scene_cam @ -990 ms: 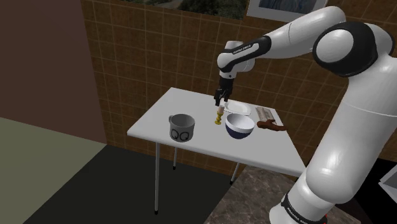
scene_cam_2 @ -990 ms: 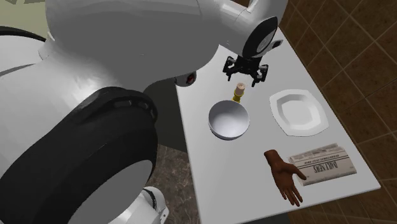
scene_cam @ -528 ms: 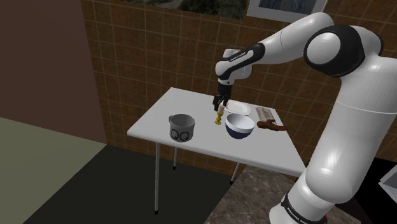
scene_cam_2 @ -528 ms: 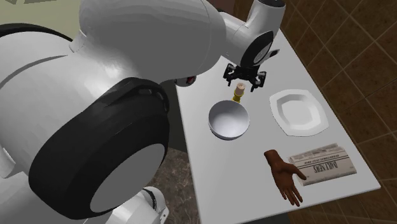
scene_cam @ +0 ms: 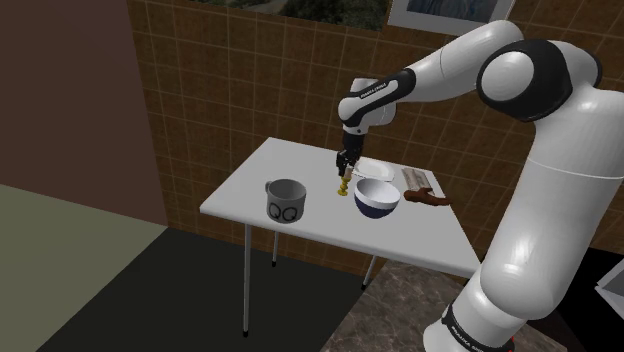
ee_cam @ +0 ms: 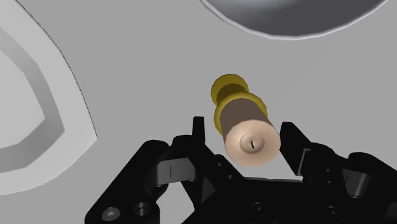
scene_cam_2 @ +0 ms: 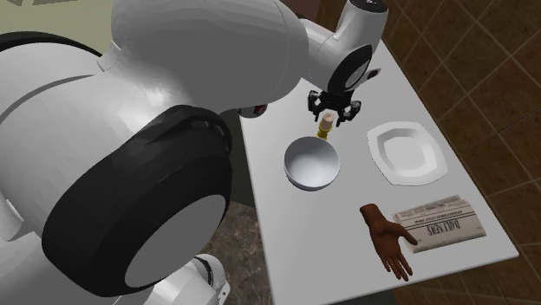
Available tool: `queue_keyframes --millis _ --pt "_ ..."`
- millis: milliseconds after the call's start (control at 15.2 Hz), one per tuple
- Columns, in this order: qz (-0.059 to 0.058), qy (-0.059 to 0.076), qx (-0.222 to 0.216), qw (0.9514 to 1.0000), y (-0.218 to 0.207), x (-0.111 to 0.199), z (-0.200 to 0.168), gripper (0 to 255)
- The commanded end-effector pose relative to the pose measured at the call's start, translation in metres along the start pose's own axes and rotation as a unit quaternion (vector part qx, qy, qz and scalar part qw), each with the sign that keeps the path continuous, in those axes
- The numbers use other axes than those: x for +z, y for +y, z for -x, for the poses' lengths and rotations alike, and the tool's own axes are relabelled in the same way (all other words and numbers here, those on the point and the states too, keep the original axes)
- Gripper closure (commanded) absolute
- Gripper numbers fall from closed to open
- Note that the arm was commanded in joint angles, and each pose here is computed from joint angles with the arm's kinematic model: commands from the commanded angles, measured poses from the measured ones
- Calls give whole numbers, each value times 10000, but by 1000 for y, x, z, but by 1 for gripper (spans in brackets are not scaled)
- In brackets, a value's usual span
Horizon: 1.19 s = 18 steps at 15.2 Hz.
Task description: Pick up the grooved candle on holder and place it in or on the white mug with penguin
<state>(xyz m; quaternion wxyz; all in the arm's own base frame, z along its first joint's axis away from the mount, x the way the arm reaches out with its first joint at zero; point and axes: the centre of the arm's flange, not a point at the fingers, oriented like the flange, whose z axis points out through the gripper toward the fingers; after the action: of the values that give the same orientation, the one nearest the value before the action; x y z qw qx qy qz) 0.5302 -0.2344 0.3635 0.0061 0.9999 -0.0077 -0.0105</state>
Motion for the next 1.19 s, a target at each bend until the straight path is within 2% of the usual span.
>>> queue_keyframes --millis 0,528,1122 --pt "0 0 0 10000 0 0 0 255" --pt "0 0 0 10000 0 0 0 255" --pt "0 0 0 10000 1 -47 1 255"
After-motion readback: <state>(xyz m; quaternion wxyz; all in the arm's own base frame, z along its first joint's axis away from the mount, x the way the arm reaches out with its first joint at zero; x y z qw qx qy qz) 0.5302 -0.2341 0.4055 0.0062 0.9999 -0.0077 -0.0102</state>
